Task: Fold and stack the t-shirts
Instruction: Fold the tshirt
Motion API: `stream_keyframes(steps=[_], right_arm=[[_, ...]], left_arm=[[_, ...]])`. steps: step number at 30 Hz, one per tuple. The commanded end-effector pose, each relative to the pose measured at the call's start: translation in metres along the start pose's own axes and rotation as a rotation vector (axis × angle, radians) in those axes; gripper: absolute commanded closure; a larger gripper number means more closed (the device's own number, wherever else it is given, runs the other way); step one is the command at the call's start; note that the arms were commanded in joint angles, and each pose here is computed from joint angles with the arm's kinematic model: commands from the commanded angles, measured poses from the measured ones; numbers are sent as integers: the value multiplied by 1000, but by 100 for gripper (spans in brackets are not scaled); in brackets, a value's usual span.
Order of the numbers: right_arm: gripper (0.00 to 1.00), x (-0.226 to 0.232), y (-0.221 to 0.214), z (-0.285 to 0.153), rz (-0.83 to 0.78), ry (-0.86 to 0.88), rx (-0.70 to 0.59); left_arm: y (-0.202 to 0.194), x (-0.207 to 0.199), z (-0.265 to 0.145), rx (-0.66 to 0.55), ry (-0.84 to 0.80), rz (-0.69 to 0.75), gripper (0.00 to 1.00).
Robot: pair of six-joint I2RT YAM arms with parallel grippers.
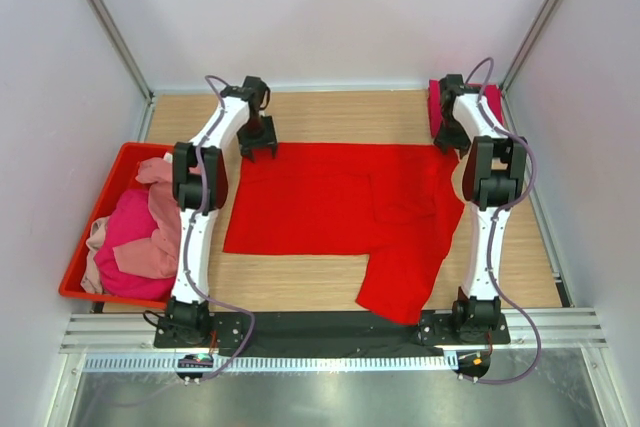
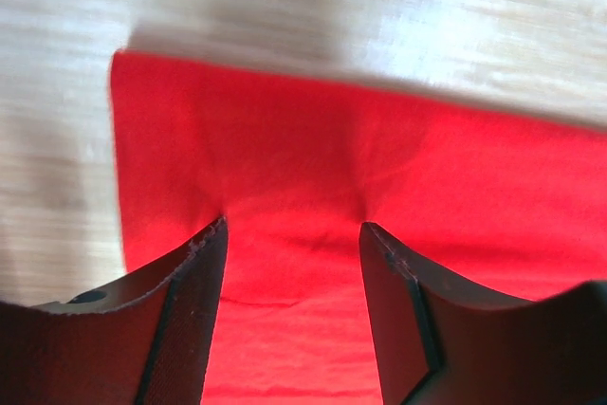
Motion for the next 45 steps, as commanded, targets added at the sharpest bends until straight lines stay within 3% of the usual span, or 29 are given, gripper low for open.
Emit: stream_keyframes(steps=[1,7,11,14,19,25,29,32,38,42,45], right_arm=[[44,-28,14,-59,-5,-13,-88],[43,-54,9,-103,2,-14,-138],[43,-64,-5,-130,-3,27,-151],[43,-49,-37,-150,-97,53,-154],[43,-22,-134,-190,-283,181,-116],[43,-31,-251,-215,-424,334,17],[43,-48,-307,-206,-518,343,151],[43,-57,-341,-206,-588,358,157],[44,-65,-357,-206,-568,378,154],[43,-65,-351,-209,-553,372,112],[43,-68,-353,-208,-538,346,131]], left_arm=[[7,0,-47,-95,-70,-16,40],[-6,-5,-107,-182,-97,15,37],[-33,-2,-108,-129,-73,36,39],[-56,-4,-115,-135,-85,52,40],[-124,3,-102,-36,-99,57,44],[-196,23,-98,66,-72,58,45],[-219,42,-101,65,-13,51,44],[-229,53,-97,88,10,9,46],[-229,94,-75,200,108,-239,61],[-225,101,-70,176,152,-293,61],[-221,102,-67,158,172,-320,55]])
Point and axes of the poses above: each gripper's point midway between its finger pads, its own z axis out along the fingers, its own x axis along the line the jaws close on, y = z × x, the point moved 8 cm from there along -z, back along the fingers, and after that the axes turned 2 degrees about z, right-handed, at the moved point
